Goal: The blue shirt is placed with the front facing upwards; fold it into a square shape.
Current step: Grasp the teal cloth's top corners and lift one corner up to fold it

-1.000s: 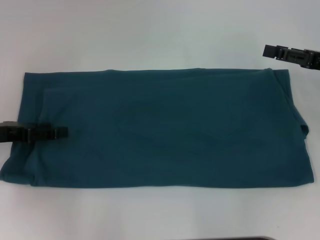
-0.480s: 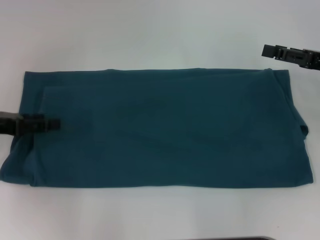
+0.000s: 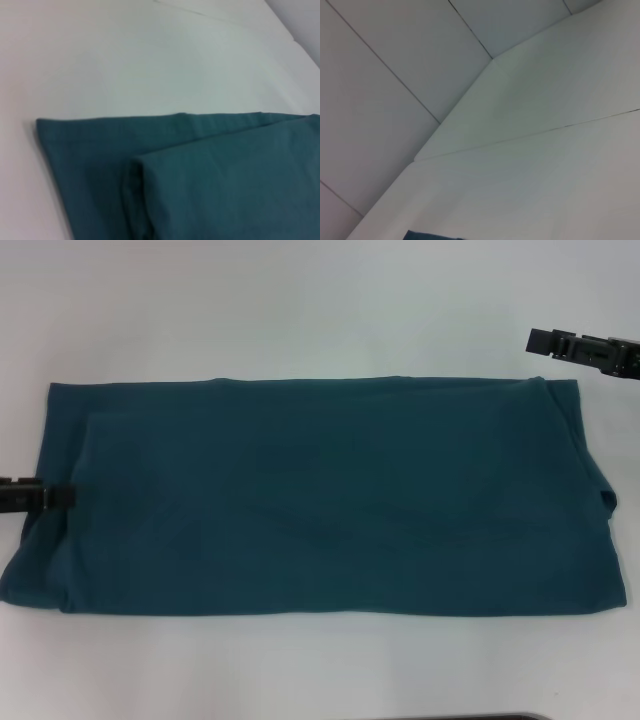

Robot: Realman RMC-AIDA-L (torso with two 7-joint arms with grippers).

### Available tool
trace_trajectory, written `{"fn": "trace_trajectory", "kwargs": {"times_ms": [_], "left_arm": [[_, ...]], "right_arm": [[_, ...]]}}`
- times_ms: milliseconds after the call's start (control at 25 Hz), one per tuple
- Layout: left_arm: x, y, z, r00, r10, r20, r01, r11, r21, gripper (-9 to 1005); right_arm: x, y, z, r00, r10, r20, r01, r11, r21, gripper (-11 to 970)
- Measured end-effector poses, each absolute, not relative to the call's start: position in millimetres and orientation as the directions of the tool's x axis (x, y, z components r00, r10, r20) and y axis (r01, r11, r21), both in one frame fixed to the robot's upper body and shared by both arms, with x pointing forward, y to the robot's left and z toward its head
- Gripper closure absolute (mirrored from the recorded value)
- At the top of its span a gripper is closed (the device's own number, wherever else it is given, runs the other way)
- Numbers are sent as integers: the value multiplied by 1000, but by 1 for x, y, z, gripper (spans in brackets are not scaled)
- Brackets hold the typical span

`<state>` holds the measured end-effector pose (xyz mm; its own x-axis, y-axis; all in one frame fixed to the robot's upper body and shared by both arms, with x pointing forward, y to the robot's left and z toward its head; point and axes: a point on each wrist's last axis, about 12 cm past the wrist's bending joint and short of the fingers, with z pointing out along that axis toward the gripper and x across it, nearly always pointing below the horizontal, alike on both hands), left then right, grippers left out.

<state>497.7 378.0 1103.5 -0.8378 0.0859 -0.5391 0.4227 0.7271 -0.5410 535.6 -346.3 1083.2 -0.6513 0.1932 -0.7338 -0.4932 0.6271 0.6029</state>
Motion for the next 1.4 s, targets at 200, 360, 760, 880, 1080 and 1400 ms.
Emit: {"fn": "trace_trajectory", "kwargs": {"times_ms": [200, 360, 760, 880, 1080, 1400], "left_arm": [[492, 386, 1099, -850, 57, -524, 383, 750, -539, 276], [490, 391, 1097, -858, 41, -511, 356, 766, -535, 277], [480, 401, 1093, -898, 36, -438, 294, 790, -538, 276], [476, 403, 1092, -909, 32, -415, 278, 788, -549, 276], [469, 406, 1092, -921, 24, -389, 260, 780, -569, 277], [463, 409, 1092, -942, 35, -335, 237, 777, -584, 276]], "right_arm": [[536, -347, 1083, -650, 193, -735, -489, 633, 600, 188], [537, -348, 1082, -651, 191, -734, -485, 640, 597, 219], [536, -347, 1082, -653, 190, -733, -487, 636, 599, 218], [536, -348, 1083, -653, 190, -733, -487, 636, 599, 219], [537, -347, 1084, -652, 186, -735, -491, 636, 596, 218], [537, -348, 1084, -654, 184, -734, -489, 637, 596, 219]]}}
